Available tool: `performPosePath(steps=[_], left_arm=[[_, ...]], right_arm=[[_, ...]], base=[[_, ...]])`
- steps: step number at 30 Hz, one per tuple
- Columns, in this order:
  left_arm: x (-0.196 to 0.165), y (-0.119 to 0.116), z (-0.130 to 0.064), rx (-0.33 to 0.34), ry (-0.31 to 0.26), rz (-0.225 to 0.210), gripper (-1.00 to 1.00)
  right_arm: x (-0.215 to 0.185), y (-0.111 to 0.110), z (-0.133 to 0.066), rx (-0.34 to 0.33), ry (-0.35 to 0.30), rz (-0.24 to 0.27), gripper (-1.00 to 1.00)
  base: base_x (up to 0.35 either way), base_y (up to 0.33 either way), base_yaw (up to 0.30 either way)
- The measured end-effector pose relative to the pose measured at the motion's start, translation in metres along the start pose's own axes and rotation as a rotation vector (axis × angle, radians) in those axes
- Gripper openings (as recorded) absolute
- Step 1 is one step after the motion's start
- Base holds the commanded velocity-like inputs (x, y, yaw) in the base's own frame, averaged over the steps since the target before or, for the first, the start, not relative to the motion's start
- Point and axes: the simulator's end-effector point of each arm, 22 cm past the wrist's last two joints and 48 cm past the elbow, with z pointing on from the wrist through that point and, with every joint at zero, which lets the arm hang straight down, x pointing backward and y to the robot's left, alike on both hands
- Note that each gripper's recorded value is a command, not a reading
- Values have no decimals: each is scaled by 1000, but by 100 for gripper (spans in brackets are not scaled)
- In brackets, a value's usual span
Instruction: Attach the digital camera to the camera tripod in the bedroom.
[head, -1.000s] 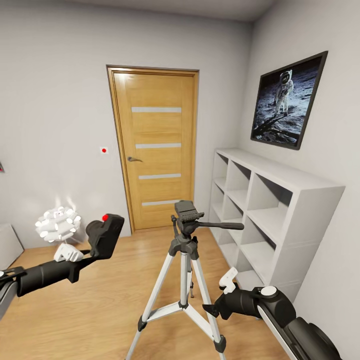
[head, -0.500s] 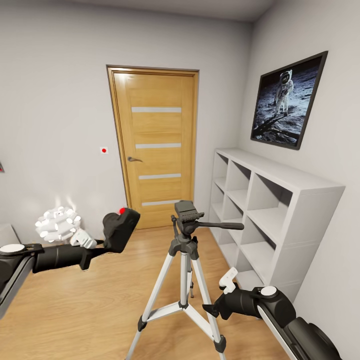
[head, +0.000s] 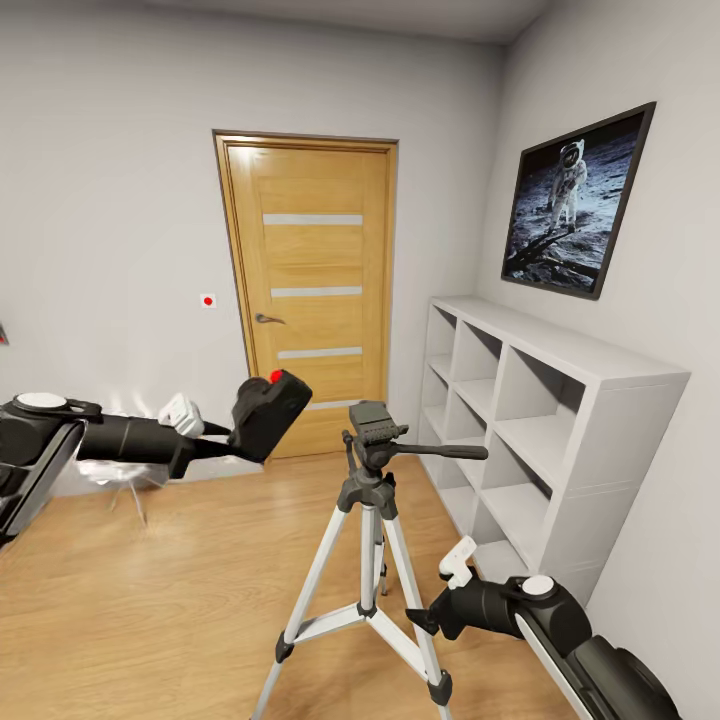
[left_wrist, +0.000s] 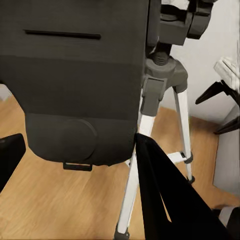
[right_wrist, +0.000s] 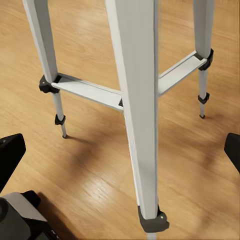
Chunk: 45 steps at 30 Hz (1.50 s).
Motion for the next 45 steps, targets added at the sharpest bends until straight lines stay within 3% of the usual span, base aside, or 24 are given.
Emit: performPosePath(steps=[17, 35, 45], left_arm=[[-86, -21, -13, 65, 70, 152, -100], [-121, -45, -7, 147, 116, 226, -100], [-131, -56, 5, 179, 113, 238, -100]], right_arm=[[-6, -4, 7, 2, -72, -24, 100], [-12, -3, 23, -5, -189, -58, 100], [-1, -3, 36, -5, -211, -60, 100]], base=[[0, 0, 0], [0, 0, 0], [0, 0, 0]])
